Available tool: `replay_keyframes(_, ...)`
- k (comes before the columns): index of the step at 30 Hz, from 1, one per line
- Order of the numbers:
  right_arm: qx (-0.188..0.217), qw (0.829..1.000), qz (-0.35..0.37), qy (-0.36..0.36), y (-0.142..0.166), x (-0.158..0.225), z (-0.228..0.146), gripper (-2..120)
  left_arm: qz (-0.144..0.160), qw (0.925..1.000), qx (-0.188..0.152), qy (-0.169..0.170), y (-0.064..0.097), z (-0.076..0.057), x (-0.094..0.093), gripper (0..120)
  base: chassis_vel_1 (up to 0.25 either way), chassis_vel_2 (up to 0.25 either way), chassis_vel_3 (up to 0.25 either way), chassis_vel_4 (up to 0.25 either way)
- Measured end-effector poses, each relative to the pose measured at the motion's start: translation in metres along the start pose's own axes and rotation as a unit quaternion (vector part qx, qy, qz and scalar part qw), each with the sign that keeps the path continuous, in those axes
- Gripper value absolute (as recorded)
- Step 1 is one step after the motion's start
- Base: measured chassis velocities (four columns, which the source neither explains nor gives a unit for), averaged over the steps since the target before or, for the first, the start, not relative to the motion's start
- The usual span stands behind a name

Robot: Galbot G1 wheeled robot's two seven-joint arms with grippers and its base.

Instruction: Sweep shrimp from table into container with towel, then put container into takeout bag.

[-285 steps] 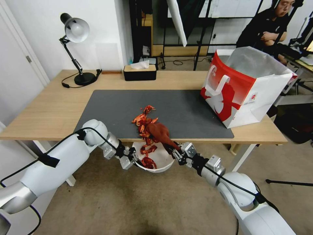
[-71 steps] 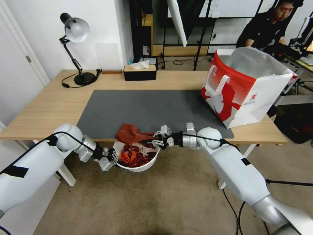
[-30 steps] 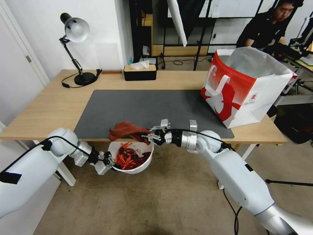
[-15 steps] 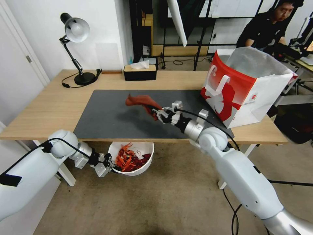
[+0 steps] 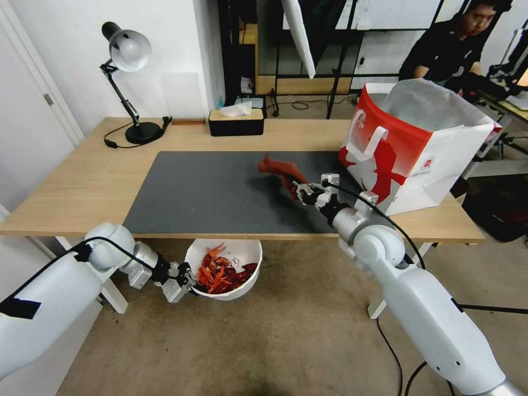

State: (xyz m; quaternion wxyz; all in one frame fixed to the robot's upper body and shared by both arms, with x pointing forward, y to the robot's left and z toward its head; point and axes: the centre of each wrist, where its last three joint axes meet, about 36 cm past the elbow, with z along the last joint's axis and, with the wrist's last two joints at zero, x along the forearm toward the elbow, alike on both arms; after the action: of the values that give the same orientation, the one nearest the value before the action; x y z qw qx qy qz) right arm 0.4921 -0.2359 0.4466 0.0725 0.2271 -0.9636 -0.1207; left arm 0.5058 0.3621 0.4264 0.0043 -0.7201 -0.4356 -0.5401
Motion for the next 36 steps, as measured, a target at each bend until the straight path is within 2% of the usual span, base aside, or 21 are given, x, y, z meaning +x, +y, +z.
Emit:
replay_keyframes(1, 0.0, 1.0, 0.0, 0.0, 0.0, 0.0, 0.0, 7, 0.0, 1.0, 0.0, 0.0, 0.0, 0.0, 0.0, 0, 0.0, 0.0, 0.0, 0.0)
replay_keyframes(3, 0.041, 0.999, 0.034, 0.001, -0.002, 0.004, 0.002, 7, 0.001, 1.0, 0.0, -0.002, -0.002, -0.001, -0.003, 0, 0.0, 0.0, 0.0, 0.0)
replay_keyframes(5, 0.051, 0.998, 0.042, 0.002, -0.001, 0.005, 0.003, 7, 0.002, 1.0, 0.0, -0.002, -0.002, -0.001, -0.004, 0, 0.0, 0.0, 0.0, 0.0)
replay_keyframes(7, 0.094, 0.993, 0.077, 0.008, 0.001, 0.01, 0.01, 7, 0.003, 1.0, -0.002, -0.003, -0.002, -0.003, -0.006, 0, 0.0, 0.0, 0.0, 0.0)
replay_keyframes(8, 0.094, 0.993, 0.077, 0.008, 0.001, 0.01, 0.01, 7, 0.003, 1.0, -0.002, -0.003, -0.002, -0.003, -0.006, 0, 0.0, 0.0, 0.0, 0.0)
replay_keyframes(10, 0.13, 0.985, 0.114, 0.016, 0.003, 0.014, 0.018, 7, 0.002, 1.0, -0.004, -0.004, -0.001, -0.003, -0.008, 0, 0.0, 0.0, 0.0, 0.0)
replay_keyframes(16, 0.132, 0.978, 0.157, 0.032, 0.009, 0.015, 0.029, 8, 0.002, 1.0, -0.006, -0.006, -0.001, -0.003, -0.01, 0, 0.0, 0.0, 0.0, 0.0)
replay_keyframes(18, 0.128, 0.978, 0.161, 0.037, 0.011, 0.014, 0.031, 15, 0.003, 1.0, -0.007, -0.006, -0.001, -0.003, -0.01, 0, 0.0, 0.0, 0.0, 0.0)
replay_keyframes(19, 0.128, 0.978, 0.161, 0.037, 0.011, 0.014, 0.031, 15, 0.003, 1.0, -0.007, -0.006, -0.001, -0.003, -0.01, 0, 0.0, 0.0, 0.0, 0.0)
replay_keyframes(26, 0.132, 0.975, 0.173, 0.047, 0.021, 0.011, 0.021, 44, 0.005, 1.0, -0.006, -0.004, -0.003, -0.003, -0.007, 0, 0.0, 0.0, 0.0, 0.0)
replay_keyframes(28, 0.134, 0.974, 0.175, 0.048, 0.023, 0.012, 0.019, 47, 0.005, 1.0, -0.006, -0.004, -0.003, -0.003, -0.007, 0, 0.0, 0.0, 0.0, 0.0)
replay_keyframes(32, 0.149, 0.969, 0.188, 0.051, 0.031, 0.015, 0.013, 67, 0.005, 0.9999, -0.006, -0.006, -0.004, -0.004, -0.009, 0, 0.0, 0.0, 0.0, 0.0)
replay_keyframes(33, 0.149, 0.969, 0.188, 0.051, 0.031, 0.015, 0.013, 67, 0.005, 0.9999, -0.006, -0.006, -0.004, -0.004, -0.009, 0, 0.0, 0.0, 0.0, 0.0)
replay_keyframes(36, 0.151, 0.97, 0.185, 0.043, 0.034, 0.019, 0.012, 80, 0.006, 0.9999, -0.006, -0.006, -0.005, -0.005, -0.009, 0, 0.0, 0.0, 0.0, 0.0)
